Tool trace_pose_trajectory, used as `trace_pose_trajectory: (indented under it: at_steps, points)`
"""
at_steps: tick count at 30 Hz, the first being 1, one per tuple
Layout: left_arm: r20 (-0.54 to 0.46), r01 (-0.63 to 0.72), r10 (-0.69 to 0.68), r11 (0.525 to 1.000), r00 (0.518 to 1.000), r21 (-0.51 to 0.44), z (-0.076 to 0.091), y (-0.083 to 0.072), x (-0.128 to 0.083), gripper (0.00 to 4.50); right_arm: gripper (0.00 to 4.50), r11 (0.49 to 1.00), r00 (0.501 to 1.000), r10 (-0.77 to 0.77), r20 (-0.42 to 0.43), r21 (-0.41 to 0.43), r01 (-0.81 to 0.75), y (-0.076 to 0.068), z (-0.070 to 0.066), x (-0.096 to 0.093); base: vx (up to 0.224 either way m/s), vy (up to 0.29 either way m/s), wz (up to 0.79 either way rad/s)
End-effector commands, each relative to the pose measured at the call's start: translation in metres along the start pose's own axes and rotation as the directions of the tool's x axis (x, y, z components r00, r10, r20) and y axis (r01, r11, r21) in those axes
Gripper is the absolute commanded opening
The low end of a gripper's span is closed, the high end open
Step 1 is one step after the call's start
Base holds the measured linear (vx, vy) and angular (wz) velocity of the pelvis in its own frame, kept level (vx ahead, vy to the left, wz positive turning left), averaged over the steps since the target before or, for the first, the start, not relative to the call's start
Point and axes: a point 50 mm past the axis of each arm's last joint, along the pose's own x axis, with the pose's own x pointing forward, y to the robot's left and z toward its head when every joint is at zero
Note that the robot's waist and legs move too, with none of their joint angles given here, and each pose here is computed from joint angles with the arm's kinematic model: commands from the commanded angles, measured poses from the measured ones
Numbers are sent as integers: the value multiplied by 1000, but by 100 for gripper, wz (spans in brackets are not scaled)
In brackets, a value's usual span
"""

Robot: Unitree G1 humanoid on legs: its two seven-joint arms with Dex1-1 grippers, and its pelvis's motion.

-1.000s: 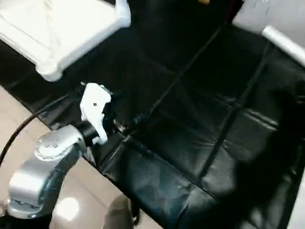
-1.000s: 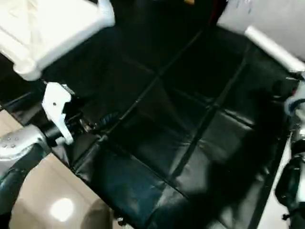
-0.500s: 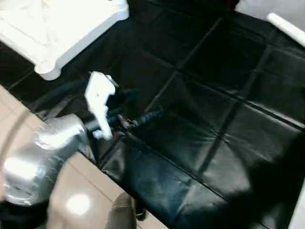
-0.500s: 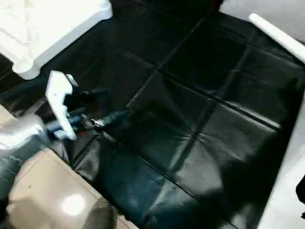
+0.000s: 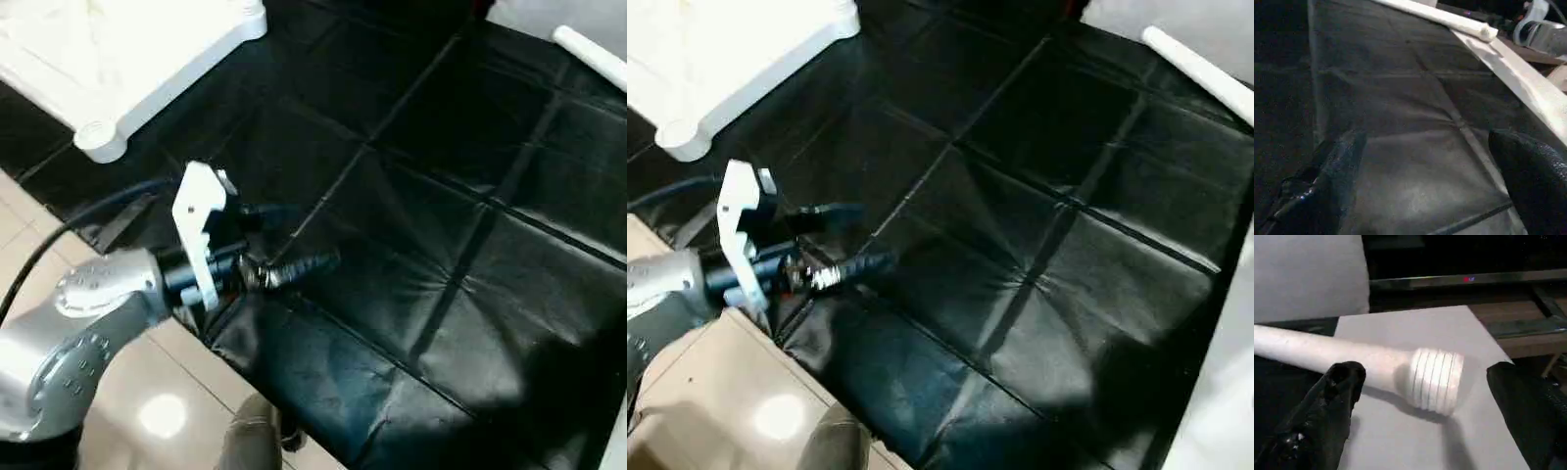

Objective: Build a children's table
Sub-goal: Pick table leg

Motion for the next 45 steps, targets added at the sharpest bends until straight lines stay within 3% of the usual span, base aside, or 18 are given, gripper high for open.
trace_pose_trajectory:
  at_steps: [1,13,20,36,45]
  points:
    - [-1,16,-16,1000,1000,3,4,-3,-5,445,450,1000,1000,-11,-21,-7,10,-7,-4,-2,0,0,0]
    - [-71,-2,4,1000,997,29,7,-3,-20,445,450,996,992,-90,-86,-14,89,-17,-16,-5,0,0,0]
    - [-87,2,1,999,996,37,15,-4,-29,445,450,988,992,-127,11,90,125,-26,-7,-7,0,0,0]
    - [-113,55,-52,998,992,30,17,-2,-28,445,450,968,966,-249,72,60,245,-56,5,-14,0,0,0]
    - [-134,33,-28,999,991,34,17,2,-37,445,450,965,962,-259,87,61,255,-58,12,-13,0,0,0]
